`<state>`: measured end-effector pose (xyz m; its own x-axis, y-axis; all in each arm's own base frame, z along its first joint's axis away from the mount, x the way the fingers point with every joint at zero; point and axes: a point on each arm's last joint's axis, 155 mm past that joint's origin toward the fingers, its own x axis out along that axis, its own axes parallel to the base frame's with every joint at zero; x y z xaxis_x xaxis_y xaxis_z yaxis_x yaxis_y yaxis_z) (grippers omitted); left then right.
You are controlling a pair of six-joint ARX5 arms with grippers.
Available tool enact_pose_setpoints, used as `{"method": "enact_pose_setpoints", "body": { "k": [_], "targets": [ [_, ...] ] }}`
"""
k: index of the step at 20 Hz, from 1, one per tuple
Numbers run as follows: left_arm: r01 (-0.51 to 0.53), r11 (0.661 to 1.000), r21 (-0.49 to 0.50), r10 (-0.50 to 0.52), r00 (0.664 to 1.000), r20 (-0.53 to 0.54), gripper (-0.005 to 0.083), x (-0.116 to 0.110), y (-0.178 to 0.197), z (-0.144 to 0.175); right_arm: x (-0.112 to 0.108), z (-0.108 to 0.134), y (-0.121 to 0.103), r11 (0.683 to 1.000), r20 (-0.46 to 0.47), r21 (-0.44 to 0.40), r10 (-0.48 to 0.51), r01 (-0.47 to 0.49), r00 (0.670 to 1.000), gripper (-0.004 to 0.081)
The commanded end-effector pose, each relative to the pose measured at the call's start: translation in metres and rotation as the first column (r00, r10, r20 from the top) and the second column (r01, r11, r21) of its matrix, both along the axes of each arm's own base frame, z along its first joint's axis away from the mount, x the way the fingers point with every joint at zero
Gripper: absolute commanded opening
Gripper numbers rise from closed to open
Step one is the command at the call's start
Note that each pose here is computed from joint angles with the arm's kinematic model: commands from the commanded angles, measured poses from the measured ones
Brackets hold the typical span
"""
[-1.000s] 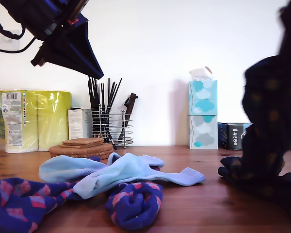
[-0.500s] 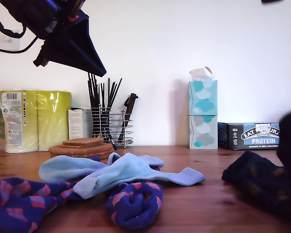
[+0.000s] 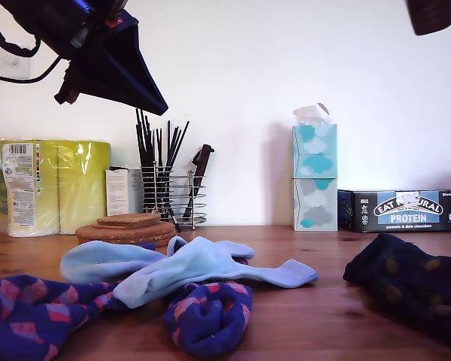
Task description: Pair up the socks based on colour and pattern, by placing each sock on top of its pair
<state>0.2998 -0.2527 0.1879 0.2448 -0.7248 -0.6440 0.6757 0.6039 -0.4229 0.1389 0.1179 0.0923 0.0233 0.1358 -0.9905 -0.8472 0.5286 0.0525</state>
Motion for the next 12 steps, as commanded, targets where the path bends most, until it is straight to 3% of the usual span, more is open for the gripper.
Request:
{"method": "enact_pose_setpoints", "body": {
  "k": [1, 6, 7, 9, 11, 12],
  "targets": [
    [0.013, 1.000, -0.012, -0.013, 1.000, -0.007, -0.0021, -0.002, -0.002, -0.001, -0.011, -0.001, -0.004, 1.000, -0.036, -0.015, -0.010, 0.009, 0.999, 0.0431],
    [0.036, 0.999, -0.041, -0.037, 0.999, -0.010, -0.0021, -0.005, -0.007, 0.003, -0.006, 0.002, 0.002, 0.999, -0.013, 0.019, -0.033, 0.034, 0.999, 0.0410],
    [0.037, 0.999, -0.040, -0.037, 0.999, -0.007, -0.0021, -0.005, -0.007, 0.003, 0.004, 0.003, 0.007, 0.998, 0.020, 0.046, -0.053, 0.052, 0.998, 0.0331],
    [0.049, 0.998, -0.030, -0.048, 0.999, 0.012, -0.0021, -0.004, -0.006, 0.003, 0.026, 0.007, 0.022, 0.993, 0.101, 0.107, -0.060, 0.049, 0.993, -0.0001],
    [0.024, 1.000, -0.005, -0.023, 0.999, 0.025, -0.0021, 0.001, -0.001, 0.000, 0.053, 0.009, 0.030, 0.987, 0.180, 0.136, -0.110, 0.086, 0.977, -0.0014],
    [0.017, 1.000, 0.003, -0.018, 0.999, 0.032, -0.0021, 0.004, 0.001, -0.001, 0.066, 0.006, 0.025, 0.986, 0.209, 0.112, -0.146, 0.125, 0.967, -0.0014]
  ]
}}
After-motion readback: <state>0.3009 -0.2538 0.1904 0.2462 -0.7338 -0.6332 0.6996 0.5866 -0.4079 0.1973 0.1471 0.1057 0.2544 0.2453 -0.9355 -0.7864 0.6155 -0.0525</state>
